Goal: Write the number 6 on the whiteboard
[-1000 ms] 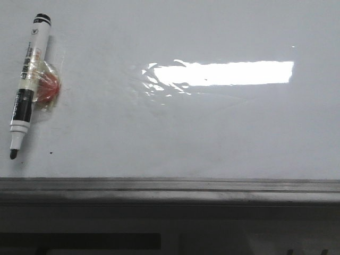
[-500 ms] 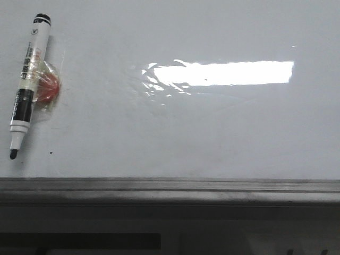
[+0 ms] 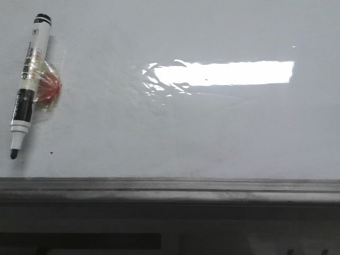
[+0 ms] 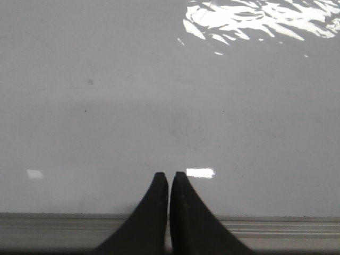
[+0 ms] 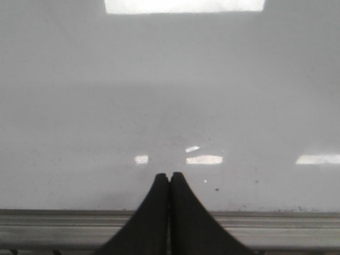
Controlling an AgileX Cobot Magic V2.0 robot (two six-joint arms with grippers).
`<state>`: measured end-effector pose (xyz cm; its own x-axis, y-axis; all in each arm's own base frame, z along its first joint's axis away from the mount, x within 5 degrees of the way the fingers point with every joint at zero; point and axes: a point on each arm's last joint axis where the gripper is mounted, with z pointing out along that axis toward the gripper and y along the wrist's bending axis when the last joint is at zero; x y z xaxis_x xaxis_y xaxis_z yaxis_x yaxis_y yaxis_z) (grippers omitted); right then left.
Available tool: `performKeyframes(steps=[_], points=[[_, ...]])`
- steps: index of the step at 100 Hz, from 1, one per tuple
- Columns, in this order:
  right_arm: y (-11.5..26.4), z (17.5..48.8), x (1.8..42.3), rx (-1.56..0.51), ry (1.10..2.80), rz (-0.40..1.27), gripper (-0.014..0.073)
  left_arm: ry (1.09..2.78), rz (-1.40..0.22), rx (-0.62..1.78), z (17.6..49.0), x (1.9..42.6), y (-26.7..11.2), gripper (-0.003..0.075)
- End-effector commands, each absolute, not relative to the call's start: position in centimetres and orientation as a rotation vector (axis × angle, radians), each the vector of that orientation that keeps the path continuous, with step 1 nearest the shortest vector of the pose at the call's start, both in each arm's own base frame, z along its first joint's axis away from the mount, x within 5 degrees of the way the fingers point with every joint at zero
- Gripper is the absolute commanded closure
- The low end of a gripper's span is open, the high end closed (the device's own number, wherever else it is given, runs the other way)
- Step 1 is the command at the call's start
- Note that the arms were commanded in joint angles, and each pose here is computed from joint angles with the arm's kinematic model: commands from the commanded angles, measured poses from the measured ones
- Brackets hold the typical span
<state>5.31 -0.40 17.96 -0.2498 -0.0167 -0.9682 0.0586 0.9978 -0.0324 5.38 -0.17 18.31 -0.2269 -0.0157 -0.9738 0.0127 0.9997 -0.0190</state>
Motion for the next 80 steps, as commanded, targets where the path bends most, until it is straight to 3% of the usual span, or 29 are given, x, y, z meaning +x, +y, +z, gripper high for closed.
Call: performKeyframes(steps=[1,80], points=[[-0.44,17.27,5.31,0.020,1.811,-0.090,0.0659,1.727,-0.029,-0.017,17.76,5.48,-0.11,0.0739],[-0.44,17.27,5.31,0.020,1.811,-0.090,0.0659,1.679,-0.026,-0.019,18.19,5.54,-0.08,0.0739]])
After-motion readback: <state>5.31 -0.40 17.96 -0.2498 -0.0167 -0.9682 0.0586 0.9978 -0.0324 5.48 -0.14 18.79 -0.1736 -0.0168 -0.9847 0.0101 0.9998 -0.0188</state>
